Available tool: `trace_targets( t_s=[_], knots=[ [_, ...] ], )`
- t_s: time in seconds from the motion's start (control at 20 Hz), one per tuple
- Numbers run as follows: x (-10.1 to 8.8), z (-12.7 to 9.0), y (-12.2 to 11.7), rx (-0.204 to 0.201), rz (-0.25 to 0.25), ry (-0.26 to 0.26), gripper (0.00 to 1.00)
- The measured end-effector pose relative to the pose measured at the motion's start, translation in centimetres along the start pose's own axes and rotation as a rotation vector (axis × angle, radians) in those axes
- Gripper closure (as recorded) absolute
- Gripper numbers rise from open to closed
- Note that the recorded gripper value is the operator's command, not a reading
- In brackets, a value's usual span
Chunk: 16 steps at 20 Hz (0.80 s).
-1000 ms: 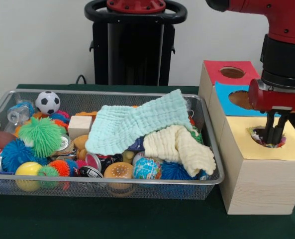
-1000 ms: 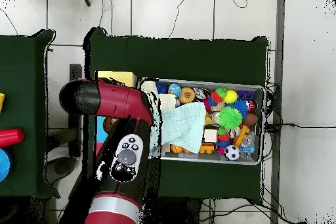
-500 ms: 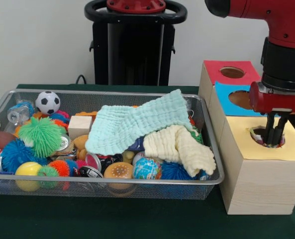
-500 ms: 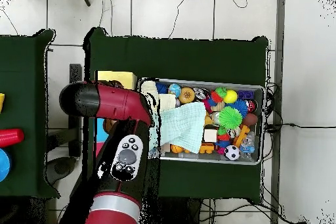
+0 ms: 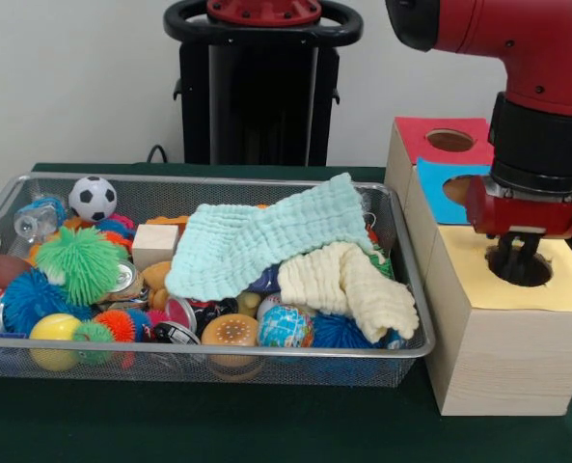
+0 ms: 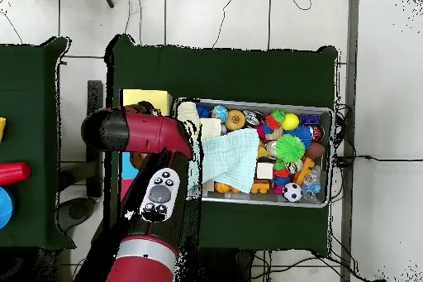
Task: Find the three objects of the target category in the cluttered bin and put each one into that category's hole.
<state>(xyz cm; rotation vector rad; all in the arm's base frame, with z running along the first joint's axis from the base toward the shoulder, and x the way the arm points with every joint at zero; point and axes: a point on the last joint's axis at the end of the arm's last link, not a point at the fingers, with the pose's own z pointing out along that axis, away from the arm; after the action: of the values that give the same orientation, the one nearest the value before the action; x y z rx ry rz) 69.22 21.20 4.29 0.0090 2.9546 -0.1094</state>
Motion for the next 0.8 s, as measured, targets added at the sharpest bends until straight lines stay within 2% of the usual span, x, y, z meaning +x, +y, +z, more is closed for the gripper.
trace_targets(
  t_s=[0.35,0.55,0.8],
  knots=[
    [0.2,2.7,-0.9,0.026,-0.019,-0.073,1.00],
    [-0.5,3.0,-1.2,0.021,-0.008,-0.110,1.00],
    [-0.7,2.9,-1.1,0.012,-0.003,-0.112,1.00]
  ],
)
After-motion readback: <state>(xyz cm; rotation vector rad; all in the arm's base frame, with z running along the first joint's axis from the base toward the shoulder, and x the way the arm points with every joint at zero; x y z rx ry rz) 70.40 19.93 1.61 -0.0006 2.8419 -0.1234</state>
